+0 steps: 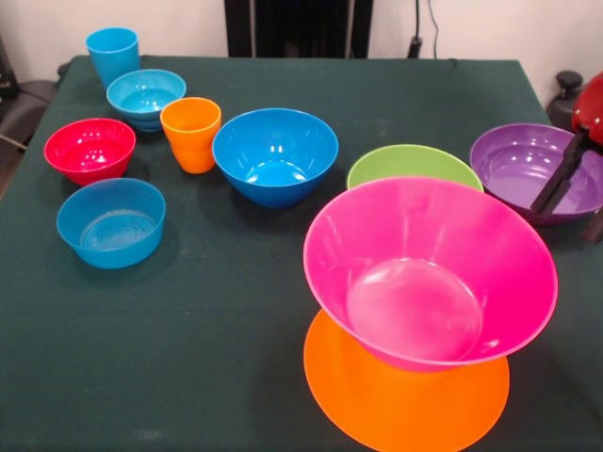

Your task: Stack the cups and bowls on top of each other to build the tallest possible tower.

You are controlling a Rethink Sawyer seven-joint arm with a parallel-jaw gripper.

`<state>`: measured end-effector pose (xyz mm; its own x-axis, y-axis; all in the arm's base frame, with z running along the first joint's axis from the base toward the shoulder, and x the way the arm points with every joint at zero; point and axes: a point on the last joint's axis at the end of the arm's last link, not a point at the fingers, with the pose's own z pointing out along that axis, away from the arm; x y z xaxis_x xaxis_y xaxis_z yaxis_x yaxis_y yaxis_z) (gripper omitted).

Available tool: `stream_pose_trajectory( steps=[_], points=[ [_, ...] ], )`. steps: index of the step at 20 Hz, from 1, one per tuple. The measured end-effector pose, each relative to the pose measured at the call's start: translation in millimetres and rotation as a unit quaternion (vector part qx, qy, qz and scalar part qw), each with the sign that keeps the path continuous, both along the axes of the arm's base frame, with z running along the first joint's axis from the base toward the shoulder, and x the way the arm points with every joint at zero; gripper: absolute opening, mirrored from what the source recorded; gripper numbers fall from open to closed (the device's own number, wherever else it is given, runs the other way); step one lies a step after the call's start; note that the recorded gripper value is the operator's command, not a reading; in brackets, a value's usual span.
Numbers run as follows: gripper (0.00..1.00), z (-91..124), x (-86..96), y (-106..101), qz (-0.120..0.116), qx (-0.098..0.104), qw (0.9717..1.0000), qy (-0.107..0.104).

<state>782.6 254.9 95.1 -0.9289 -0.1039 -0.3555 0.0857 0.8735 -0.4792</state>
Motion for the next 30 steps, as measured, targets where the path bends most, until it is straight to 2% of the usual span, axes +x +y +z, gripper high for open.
stream_pose_trajectory(
  steps=[6,9,12,17,18,20,21,25,26,30],
  points=[
    [1.0,27,-1.3,0,-0.012,0.001,0.9999,-0.001],
    [1.0,37,-11.2,1,-0.017,0.001,0.9998,0.004],
    [1.0,39,-32.0,3,-0.022,-0.002,0.9996,0.018],
    [1.0,27,-67.4,11,-0.017,-0.008,0.9991,0.039],
    [1.0,17,-83.6,16,-0.008,-0.011,0.9989,0.045],
    [1.0,12,-91.9,18,-0.003,-0.012,0.9988,0.047],
    [1.0,2,-107.2,24,0.008,-0.015,0.9986,0.051],
    [1.0,-15,-134.9,35,0.025,-0.019,0.9981,0.052],
    [1.0,-23,-147.2,40,0.032,-0.021,0.9979,0.052],
    [1.0,-40,-170.1,51,0.036,-0.017,0.9981,0.047]
  ],
)
